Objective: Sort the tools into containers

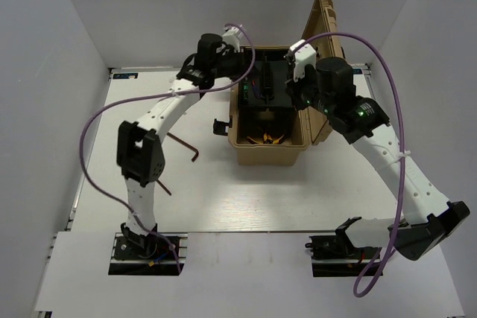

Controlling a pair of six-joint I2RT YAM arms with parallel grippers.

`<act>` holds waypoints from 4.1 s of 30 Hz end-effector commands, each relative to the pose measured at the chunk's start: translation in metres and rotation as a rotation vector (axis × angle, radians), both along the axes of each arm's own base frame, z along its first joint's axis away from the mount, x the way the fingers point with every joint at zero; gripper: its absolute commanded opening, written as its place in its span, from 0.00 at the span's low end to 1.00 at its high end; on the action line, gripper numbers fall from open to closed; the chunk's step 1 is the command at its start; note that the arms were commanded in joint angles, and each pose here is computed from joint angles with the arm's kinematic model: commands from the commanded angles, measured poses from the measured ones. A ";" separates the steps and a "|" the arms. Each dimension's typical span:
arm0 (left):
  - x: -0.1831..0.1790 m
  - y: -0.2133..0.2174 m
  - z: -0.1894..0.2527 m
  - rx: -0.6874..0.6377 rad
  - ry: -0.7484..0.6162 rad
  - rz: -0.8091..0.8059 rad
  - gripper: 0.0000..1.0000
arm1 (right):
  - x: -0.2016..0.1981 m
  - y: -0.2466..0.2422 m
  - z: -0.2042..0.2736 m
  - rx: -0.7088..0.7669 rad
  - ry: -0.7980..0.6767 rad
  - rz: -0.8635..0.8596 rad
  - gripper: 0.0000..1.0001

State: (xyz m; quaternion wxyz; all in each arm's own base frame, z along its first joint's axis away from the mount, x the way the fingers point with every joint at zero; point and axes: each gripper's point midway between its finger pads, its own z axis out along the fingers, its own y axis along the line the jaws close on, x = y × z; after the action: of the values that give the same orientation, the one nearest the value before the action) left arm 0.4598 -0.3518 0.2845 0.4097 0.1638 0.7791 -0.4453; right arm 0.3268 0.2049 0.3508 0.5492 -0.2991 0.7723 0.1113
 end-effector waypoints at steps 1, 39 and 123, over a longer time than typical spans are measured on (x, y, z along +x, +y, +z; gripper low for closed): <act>-0.001 -0.035 0.072 -0.159 -0.141 -0.107 0.00 | 0.000 0.001 0.021 0.005 -0.055 0.025 0.00; -0.045 0.154 0.088 0.200 -0.205 0.668 0.27 | -0.067 0.080 -0.026 0.125 0.223 0.587 0.20; -0.270 0.377 -0.045 0.308 -0.079 1.306 0.96 | -0.072 0.298 -0.210 -0.158 0.571 0.589 0.00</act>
State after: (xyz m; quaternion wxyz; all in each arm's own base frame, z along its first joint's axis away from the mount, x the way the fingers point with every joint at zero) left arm 0.1882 0.0274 0.2440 0.6009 -0.2774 0.7495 0.0130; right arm 0.2596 0.4905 0.0539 0.1792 -0.5160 0.8055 0.2298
